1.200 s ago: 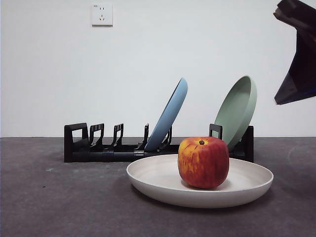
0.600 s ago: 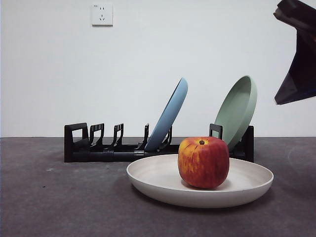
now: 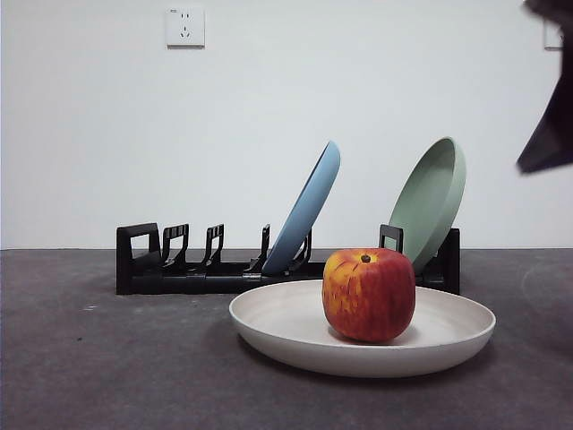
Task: Take the yellow plate from the plate rack,put the plate on the table,take the apple from the table,put the apple in the plate
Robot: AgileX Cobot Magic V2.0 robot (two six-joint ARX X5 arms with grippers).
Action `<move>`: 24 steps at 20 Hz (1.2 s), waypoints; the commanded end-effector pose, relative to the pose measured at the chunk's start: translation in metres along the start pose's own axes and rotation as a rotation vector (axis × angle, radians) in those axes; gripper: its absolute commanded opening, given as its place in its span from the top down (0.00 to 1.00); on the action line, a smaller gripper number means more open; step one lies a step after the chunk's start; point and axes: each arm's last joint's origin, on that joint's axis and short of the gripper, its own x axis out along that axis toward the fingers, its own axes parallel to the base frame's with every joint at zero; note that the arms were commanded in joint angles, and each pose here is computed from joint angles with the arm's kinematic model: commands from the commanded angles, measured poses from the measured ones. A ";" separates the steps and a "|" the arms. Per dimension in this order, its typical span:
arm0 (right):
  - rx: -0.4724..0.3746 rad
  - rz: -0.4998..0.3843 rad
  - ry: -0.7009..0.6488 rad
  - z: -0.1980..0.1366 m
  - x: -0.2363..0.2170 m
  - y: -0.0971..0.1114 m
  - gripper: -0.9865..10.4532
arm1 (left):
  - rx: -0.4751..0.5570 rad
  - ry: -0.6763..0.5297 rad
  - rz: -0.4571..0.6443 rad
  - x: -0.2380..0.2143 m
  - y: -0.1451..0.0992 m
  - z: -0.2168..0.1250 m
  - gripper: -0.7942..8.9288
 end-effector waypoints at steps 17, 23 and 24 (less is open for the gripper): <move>0.043 -0.298 -0.434 -0.069 -0.007 -0.062 0.91 | -0.010 0.007 0.004 0.001 0.000 -0.004 0.92; 0.053 -0.298 -0.403 -0.079 0.001 -0.064 0.91 | -0.010 0.007 0.005 0.001 0.000 -0.004 0.92; 0.049 -0.299 -0.402 -0.079 0.001 -0.064 0.91 | -0.010 0.007 0.005 0.001 0.000 -0.004 0.92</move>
